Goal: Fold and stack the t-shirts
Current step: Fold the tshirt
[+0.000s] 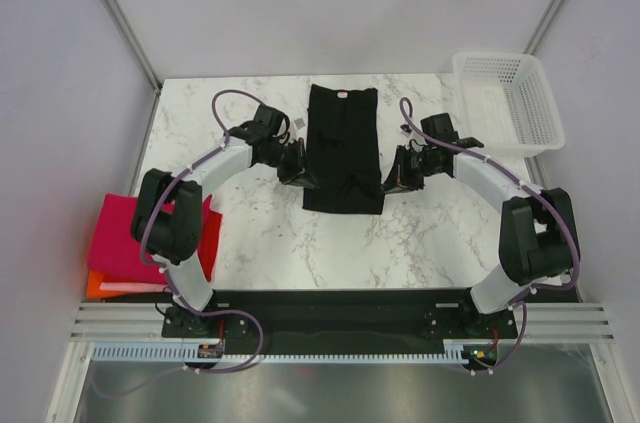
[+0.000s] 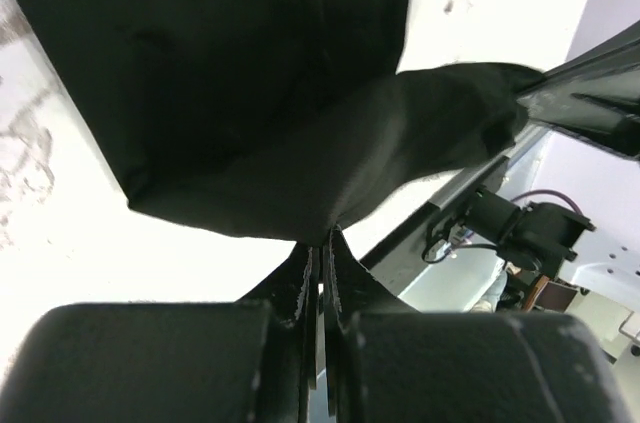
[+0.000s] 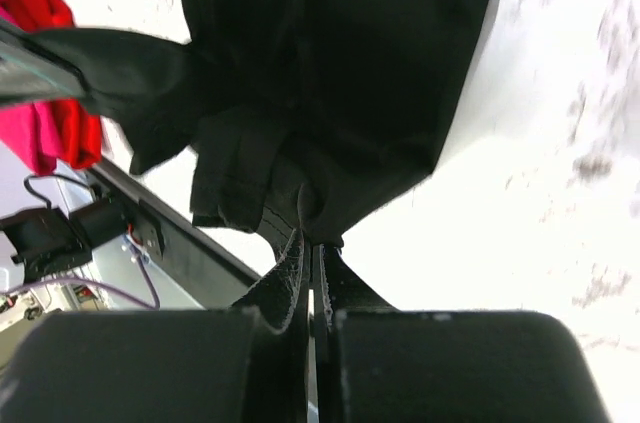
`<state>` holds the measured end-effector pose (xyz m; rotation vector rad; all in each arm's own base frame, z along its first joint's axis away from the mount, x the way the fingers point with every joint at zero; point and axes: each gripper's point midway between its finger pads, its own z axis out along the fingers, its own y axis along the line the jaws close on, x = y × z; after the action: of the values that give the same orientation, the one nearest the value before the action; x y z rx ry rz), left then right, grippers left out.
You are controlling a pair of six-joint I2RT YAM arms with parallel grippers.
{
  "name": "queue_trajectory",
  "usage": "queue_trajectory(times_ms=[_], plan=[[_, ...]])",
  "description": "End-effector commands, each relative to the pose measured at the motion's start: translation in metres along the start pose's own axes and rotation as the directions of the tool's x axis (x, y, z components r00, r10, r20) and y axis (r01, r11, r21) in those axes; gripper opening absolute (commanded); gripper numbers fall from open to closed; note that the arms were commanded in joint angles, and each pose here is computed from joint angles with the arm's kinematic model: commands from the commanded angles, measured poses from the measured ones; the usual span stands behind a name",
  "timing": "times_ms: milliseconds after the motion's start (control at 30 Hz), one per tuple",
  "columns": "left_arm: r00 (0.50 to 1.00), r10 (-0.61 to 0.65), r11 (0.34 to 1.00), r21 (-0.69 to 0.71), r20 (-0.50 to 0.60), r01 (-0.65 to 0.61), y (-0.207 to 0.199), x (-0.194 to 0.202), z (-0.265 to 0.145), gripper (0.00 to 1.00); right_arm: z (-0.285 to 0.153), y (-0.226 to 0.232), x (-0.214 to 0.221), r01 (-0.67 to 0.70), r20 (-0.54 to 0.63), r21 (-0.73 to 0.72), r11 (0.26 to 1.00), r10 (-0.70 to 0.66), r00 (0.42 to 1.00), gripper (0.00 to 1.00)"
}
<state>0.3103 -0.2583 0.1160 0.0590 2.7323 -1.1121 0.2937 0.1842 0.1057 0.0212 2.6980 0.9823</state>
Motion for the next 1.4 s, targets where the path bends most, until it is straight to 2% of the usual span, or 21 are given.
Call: queue_trajectory(times_ms=[0,233,433,700,733,767,800,833,900,1000,1067,1100,1167,1200,1233,1300,1367], plan=[[0.998,0.059,0.998,-0.015,0.021,-0.059,0.002,-0.017,0.005,0.02,0.006,0.010,-0.041,0.076,0.084,-0.025,0.997,-0.073,0.994,0.00],[0.997,0.064,0.995,-0.085,0.053,-0.059,0.025,-0.042,0.014,0.02,0.026,0.003,-0.076,0.105,0.091,-0.006,0.994,-0.104,0.990,0.00],[0.990,0.090,0.989,-0.125,0.110,-0.076,0.039,-0.080,0.015,0.02,0.040,-0.003,-0.108,0.129,0.114,0.012,0.992,-0.130,0.985,0.00],[0.989,0.099,0.987,-0.139,0.112,-0.083,0.053,-0.102,0.028,0.02,0.058,-0.009,-0.142,0.151,0.140,0.031,0.988,-0.154,0.978,0.00],[0.988,0.104,0.985,-0.147,0.114,-0.087,0.054,-0.104,0.030,0.03,0.060,-0.009,-0.144,0.154,0.140,0.032,0.987,-0.157,0.978,0.04],[0.986,0.111,0.984,-0.155,0.122,-0.091,0.056,-0.110,0.032,0.09,0.063,-0.013,-0.146,0.154,0.142,0.040,0.987,-0.159,0.977,0.09],[0.983,0.118,0.978,-0.187,0.138,-0.091,0.061,-0.115,0.033,0.24,0.064,-0.015,-0.149,0.160,0.153,0.051,0.986,-0.166,0.974,0.26],[0.981,0.126,0.973,-0.209,0.150,-0.093,0.065,-0.120,0.032,0.32,0.064,-0.015,-0.152,0.164,0.161,0.059,0.985,-0.171,0.972,0.36],[0.966,0.170,0.956,-0.270,0.194,-0.114,0.067,-0.134,0.023,0.48,0.060,-0.012,-0.160,0.178,0.191,0.063,0.982,-0.187,0.964,0.50],[0.949,0.219,0.941,-0.308,0.227,-0.143,0.055,-0.136,-0.006,0.60,0.036,0.001,-0.162,0.212,0.232,0.060,0.975,-0.221,0.947,0.56],[0.962,0.167,0.934,-0.348,0.218,-0.083,0.069,-0.118,-0.022,0.68,0.017,0.001,-0.150,0.177,0.238,0.056,0.983,-0.185,0.953,0.57],[0.959,0.167,0.944,-0.319,0.228,-0.088,0.057,-0.111,-0.035,0.69,0.017,-0.012,-0.134,0.135,0.211,0.057,0.989,-0.144,0.967,0.59],[0.981,0.108,0.958,-0.279,0.161,-0.060,0.067,-0.077,-0.035,0.69,0.008,-0.008,-0.113,0.105,0.187,0.018,0.994,-0.106,0.977,0.59],[0.987,0.083,0.976,-0.210,0.136,-0.053,0.060,-0.064,-0.037,0.69,0.015,-0.020,-0.089,0.035,0.132,0.005,0.999,-0.036,0.991,0.60],[0.996,0.030,0.983,-0.186,0.082,-0.014,0.069,-0.041,-0.030,0.69,0.012,-0.020,-0.079,0.016,0.120,-0.013,1.000,-0.015,0.993,0.60],[0.998,-0.051,0.992,-0.110,0.033,0.054,0.070,-0.021,-0.025,0.69,0.022,-0.030,-0.046,-0.065,0.050,-0.036,0.997,0.067,0.997,0.59],[0.991,-0.129,0.989,-0.070,-0.018,0.128,0.076,0.001,-0.017,0.69,0.027,-0.031,-0.035,-0.102,0.034,-0.060,0.993,0.104,0.994,0.60]])
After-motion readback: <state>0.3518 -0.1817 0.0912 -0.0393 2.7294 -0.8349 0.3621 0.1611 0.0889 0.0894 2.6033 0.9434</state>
